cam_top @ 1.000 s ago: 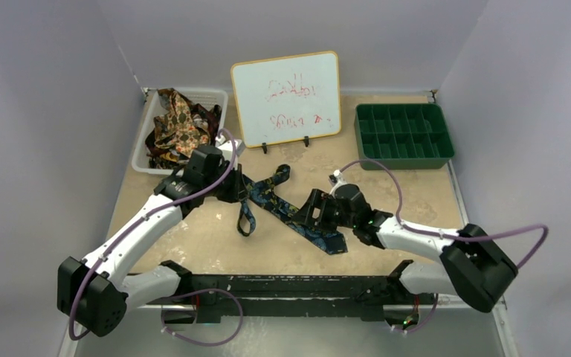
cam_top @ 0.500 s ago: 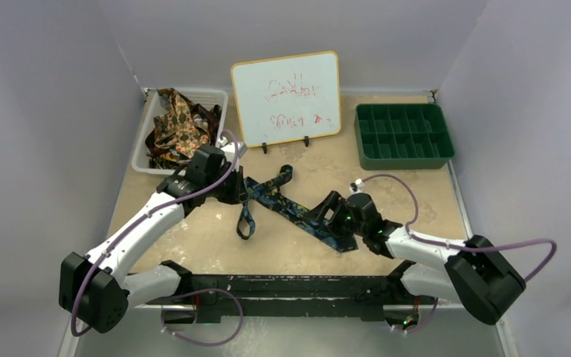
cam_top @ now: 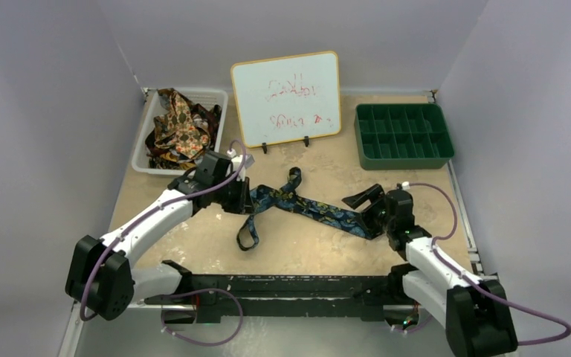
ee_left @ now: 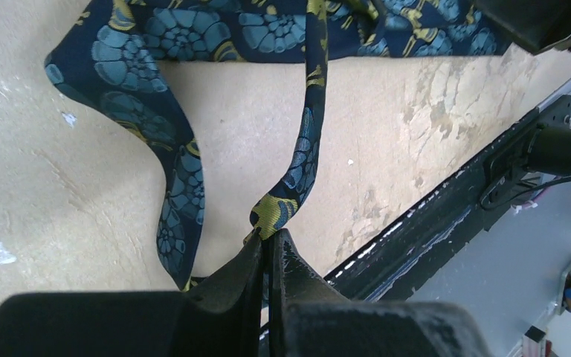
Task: Roll the ties
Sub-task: Flatten out the tie at the center of the board.
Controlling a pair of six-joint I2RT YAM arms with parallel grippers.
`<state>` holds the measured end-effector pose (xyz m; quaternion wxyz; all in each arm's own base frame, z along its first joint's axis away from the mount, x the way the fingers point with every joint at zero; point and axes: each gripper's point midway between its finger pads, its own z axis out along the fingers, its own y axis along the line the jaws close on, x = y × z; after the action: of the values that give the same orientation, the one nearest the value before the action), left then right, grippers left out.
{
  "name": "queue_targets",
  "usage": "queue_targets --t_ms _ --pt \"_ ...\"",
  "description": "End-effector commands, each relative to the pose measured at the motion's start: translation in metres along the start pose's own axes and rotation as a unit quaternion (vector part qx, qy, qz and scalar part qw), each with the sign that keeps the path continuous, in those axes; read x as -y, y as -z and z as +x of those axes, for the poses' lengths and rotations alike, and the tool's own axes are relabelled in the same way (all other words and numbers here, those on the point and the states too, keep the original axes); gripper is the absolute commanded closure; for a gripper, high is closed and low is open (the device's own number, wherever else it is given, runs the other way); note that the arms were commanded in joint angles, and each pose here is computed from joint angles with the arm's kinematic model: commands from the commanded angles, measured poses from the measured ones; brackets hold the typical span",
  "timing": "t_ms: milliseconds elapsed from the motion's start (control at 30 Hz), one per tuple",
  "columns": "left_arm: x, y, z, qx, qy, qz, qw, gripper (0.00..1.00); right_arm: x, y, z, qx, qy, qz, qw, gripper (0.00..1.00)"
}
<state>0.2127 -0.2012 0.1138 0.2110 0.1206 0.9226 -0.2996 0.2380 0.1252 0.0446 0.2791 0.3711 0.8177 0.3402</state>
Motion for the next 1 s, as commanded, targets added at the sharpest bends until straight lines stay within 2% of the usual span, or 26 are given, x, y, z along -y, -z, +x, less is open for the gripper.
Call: queue_targets --t_ms 0,133,233,533,733,867,933,967 --pt "0.008 -0.006 0.001 -0.003 0.018 0.023 1.0 1.0 0.019 -0.001 -0.011 -0.015 0.013 0.028 0.999 0.16" --pt "0.008 -0.006 0.001 0.007 0.028 0.012 1.0 1.0 0.035 -0.003 -0.023 -0.004 0.013 0.058 0.998 0.17" --pt "0.016 -0.006 0.001 0.009 0.027 0.029 0.999 1.0 0.044 0.003 -0.048 0.032 0.006 0.071 0.997 0.18" --pt "0.023 -0.022 0.017 -0.019 0.025 0.029 0.999 1.0 0.052 0.027 -0.108 0.112 -0.035 0.098 0.988 0.19" --pt "0.044 -0.038 0.035 -0.048 -0.008 0.056 0.997 0.96 0.071 0.044 -0.152 0.153 -0.05 0.129 0.978 0.2" --pt "0.046 -0.043 0.045 -0.06 -0.019 0.058 0.996 0.87 0.06 0.057 -0.182 0.194 -0.035 0.119 0.973 0.23" --pt "0.046 -0.036 0.037 -0.04 -0.027 0.049 0.998 0.77 0.042 0.061 -0.188 0.193 -0.007 0.091 0.977 0.23" --pt "0.049 -0.029 0.03 -0.023 -0.032 0.049 0.998 0.67 0.029 0.062 -0.188 0.185 0.02 0.065 0.98 0.23"
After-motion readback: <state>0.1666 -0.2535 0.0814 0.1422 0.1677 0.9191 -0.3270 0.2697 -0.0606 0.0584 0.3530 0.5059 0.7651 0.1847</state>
